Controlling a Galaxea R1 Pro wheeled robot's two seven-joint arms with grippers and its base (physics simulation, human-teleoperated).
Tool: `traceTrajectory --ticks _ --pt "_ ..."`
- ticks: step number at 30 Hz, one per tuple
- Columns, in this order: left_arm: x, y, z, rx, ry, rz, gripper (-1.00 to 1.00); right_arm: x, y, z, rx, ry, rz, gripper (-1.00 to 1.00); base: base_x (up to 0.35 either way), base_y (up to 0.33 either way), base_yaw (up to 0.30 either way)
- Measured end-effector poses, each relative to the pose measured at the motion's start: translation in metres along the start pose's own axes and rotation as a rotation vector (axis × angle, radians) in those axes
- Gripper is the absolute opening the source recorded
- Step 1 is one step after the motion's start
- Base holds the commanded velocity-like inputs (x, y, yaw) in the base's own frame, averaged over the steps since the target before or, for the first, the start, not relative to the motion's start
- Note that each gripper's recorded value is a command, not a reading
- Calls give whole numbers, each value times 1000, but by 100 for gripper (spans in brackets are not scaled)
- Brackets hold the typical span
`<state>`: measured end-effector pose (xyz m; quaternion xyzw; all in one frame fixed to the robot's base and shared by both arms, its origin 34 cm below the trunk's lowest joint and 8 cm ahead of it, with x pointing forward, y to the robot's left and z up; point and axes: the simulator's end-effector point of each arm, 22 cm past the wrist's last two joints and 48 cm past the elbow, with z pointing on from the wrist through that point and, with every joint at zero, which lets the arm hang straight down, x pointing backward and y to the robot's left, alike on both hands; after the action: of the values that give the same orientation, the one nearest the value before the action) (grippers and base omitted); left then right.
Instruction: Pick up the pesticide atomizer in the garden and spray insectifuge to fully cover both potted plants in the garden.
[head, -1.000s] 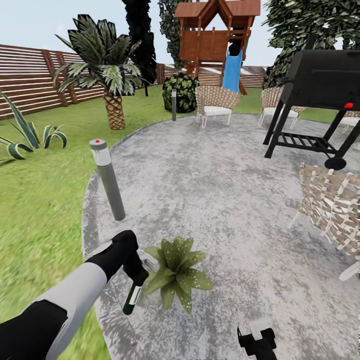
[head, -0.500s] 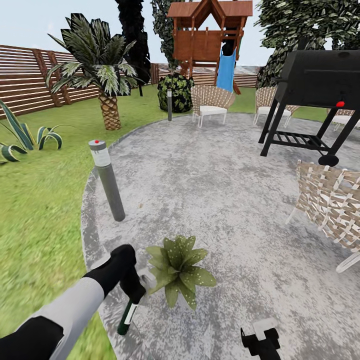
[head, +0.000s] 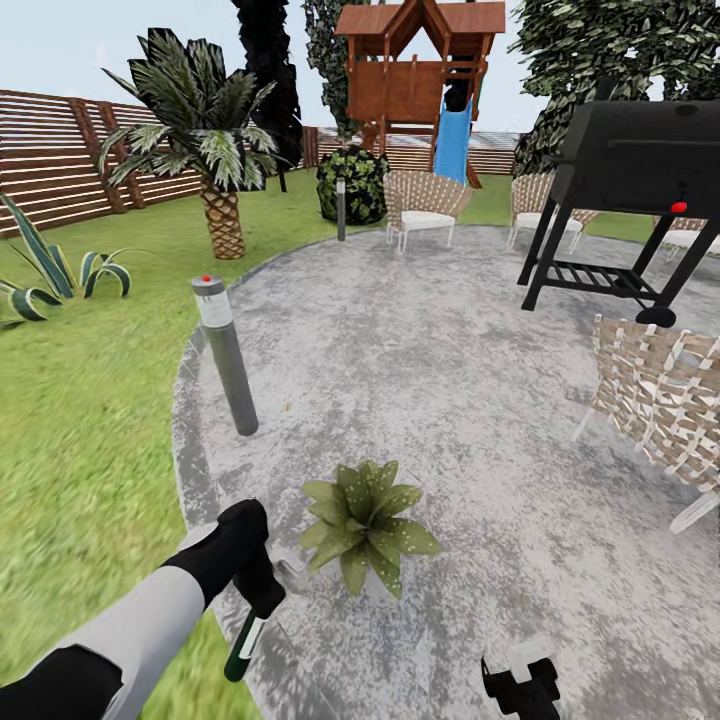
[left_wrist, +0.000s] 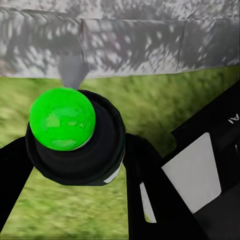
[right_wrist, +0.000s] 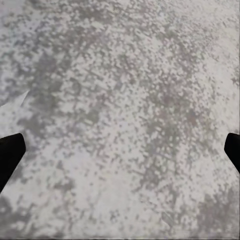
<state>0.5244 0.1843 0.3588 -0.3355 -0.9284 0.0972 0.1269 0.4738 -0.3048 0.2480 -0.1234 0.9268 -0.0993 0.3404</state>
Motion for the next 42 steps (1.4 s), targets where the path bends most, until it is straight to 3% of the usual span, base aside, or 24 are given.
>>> traceTrajectory --ticks 7,13,21,42 --pt "14 -6 14 18 20 -12 -100 0 1 0 -1 0 0 100 -24 20 0" --pt "5 1 3 3 -1 -13 -100 0 0 0 -1 0 0 100 0 0 -117" --pt "18 4 11 6 22 -22 -100 0 1 0 -2 0 0 100 0 0 -260" --pt "22 1 16 13 28 -24 -100 8 6 -2 -13 18 6 100 -48 49 -9"
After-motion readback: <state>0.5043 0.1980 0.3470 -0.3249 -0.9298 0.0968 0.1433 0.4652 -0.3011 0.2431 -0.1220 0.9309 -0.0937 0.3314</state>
